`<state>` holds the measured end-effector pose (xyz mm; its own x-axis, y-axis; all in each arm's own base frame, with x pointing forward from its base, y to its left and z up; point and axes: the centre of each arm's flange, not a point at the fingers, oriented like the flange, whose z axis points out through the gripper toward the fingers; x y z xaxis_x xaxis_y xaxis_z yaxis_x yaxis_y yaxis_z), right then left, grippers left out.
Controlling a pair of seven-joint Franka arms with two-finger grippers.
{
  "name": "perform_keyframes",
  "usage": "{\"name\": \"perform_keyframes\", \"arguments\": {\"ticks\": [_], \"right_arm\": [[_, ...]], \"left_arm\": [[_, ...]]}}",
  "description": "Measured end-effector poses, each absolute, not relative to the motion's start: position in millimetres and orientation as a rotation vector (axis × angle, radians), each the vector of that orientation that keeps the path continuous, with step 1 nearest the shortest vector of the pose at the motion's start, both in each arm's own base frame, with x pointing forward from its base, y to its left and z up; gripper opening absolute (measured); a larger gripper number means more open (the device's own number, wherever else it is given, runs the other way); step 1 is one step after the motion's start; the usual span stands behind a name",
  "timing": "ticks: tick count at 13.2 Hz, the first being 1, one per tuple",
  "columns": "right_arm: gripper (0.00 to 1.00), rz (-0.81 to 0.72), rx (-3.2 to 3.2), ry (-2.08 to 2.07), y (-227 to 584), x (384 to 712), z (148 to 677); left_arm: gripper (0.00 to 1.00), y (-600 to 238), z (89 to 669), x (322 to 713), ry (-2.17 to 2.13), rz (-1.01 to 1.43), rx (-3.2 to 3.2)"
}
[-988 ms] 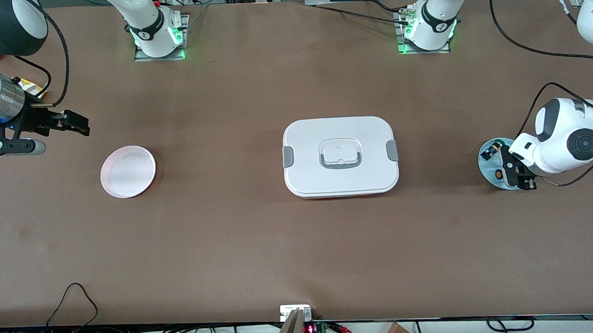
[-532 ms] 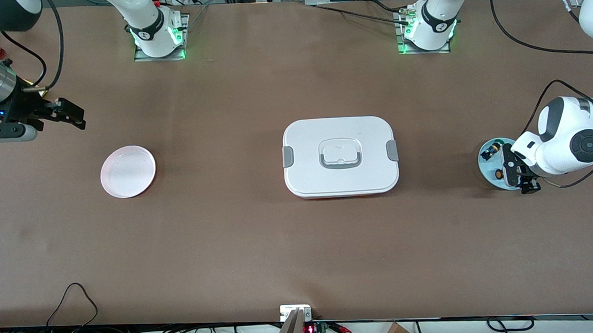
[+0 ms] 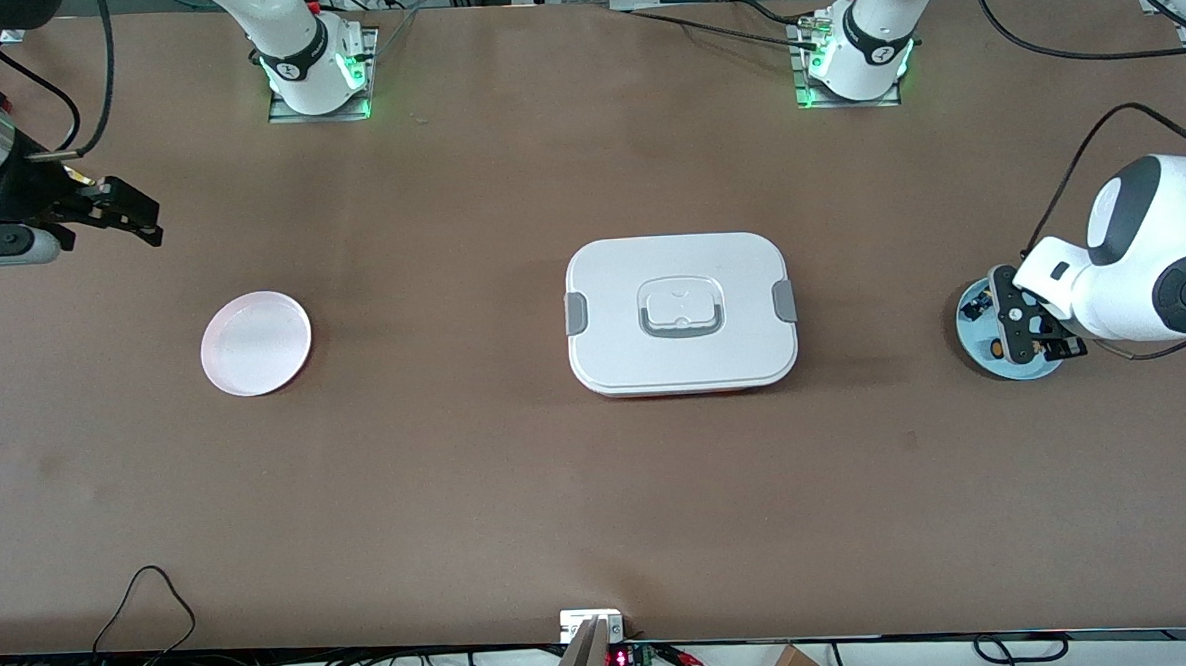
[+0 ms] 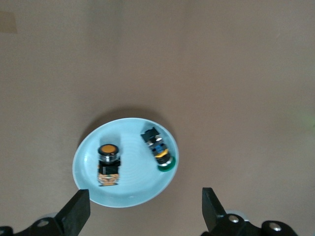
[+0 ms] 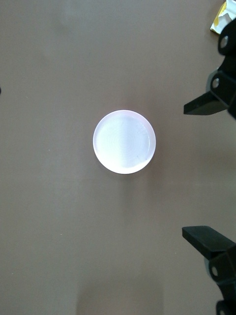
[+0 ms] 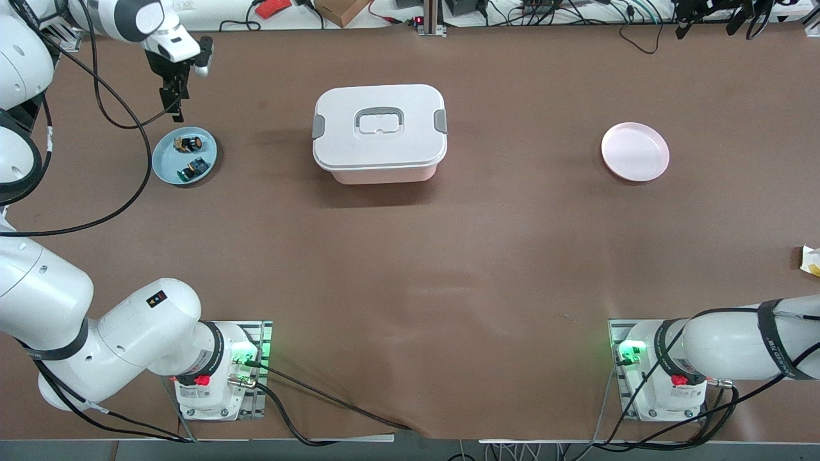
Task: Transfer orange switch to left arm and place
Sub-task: 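Open the left gripper to release the switch in the blue dish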
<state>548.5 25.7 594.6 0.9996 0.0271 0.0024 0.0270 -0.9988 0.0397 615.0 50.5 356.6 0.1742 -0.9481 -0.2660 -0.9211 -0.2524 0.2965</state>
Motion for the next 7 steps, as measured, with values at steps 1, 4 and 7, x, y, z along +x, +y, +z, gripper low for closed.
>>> {"name": "perform_keyframes", "arguments": {"ticks": [1,4,7], "right_arm": [[1.0,0.002,3.101,0.042,25.7,550.2,593.4],[1.0,-0.023,3.108,0.044,28.7,558.5,583.4],[1.0,-0.024,3.107,0.047,30.7,562.5,581.9]], "left_arm": [[1.0,44.4,368.2,613.5,-1.787,-0.638,2.402],[1.0,35.3,404.2,606.7,-1.402,-0.737,2.594],[1.0,10.6,444.6,603.8,-1.09,-0.738,2.739]]}}
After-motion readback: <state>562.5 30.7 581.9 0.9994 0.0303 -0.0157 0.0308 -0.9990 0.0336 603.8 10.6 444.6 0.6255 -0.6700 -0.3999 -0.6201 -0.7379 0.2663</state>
